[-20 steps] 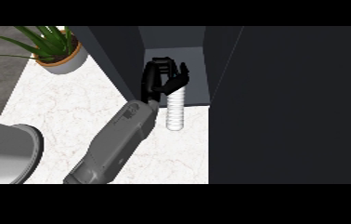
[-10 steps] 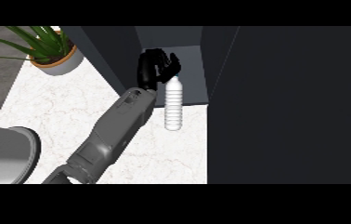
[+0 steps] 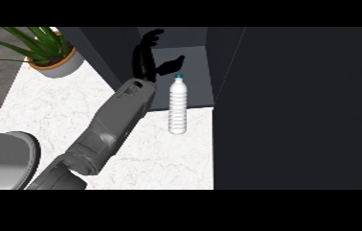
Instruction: Pick up the bottled water, place it into the cabinet and close the cabinet
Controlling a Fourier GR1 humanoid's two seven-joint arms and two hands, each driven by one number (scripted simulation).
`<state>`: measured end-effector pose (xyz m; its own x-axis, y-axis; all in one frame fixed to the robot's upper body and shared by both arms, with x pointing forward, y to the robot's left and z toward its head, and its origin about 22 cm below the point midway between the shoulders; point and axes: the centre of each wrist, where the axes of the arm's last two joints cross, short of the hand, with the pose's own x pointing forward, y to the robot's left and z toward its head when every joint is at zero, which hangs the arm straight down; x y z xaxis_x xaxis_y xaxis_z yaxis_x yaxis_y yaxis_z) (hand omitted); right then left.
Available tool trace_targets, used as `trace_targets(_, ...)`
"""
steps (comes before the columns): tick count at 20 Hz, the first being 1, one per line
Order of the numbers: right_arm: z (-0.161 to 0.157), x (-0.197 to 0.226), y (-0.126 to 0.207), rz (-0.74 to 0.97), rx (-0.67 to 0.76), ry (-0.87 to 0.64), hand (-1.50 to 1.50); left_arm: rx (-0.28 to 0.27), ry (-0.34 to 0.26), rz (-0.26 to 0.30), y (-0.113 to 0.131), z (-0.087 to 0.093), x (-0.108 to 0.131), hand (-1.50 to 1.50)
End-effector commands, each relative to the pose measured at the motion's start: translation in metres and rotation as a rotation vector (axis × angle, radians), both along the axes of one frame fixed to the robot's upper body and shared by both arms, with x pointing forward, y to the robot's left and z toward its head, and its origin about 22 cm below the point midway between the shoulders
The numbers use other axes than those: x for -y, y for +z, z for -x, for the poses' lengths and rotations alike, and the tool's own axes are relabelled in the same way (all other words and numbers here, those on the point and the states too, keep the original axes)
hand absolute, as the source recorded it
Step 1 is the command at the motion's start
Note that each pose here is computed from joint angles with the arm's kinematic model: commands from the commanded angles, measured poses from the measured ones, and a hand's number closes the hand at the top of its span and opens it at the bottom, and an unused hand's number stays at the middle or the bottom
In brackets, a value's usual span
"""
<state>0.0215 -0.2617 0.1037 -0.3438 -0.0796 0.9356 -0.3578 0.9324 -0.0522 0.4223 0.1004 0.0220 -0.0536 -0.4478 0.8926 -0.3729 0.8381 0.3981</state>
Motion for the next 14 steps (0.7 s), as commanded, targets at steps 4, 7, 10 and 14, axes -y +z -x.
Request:
trace_targets(4, 0.004, -0.003, 0.017, -0.072, 0.011, 0.011, -1.50, 0.186, -0.086, 0.182, 0.021, -0.002, 0.017, -1.50)
trace_targets(7, 0.001, -0.003, 0.012, -0.058, 0.014, 0.023, -1.50, 0.297, -0.192, 0.328, 0.038, -0.007, 0.016, 1.50)
trace_targets(10, 0.000, -0.006, 0.006, -0.073, 0.014, 0.038, -1.50, 0.275, -0.309, 0.412, 0.031, -0.004, 0.017, 1.50)
trace_targets(14, 0.001, -0.006, 0.014, -0.064, -0.005, 0.025, -1.50, 0.274, -0.357, 0.435, 0.037, -0.005, 0.021, 1.50)
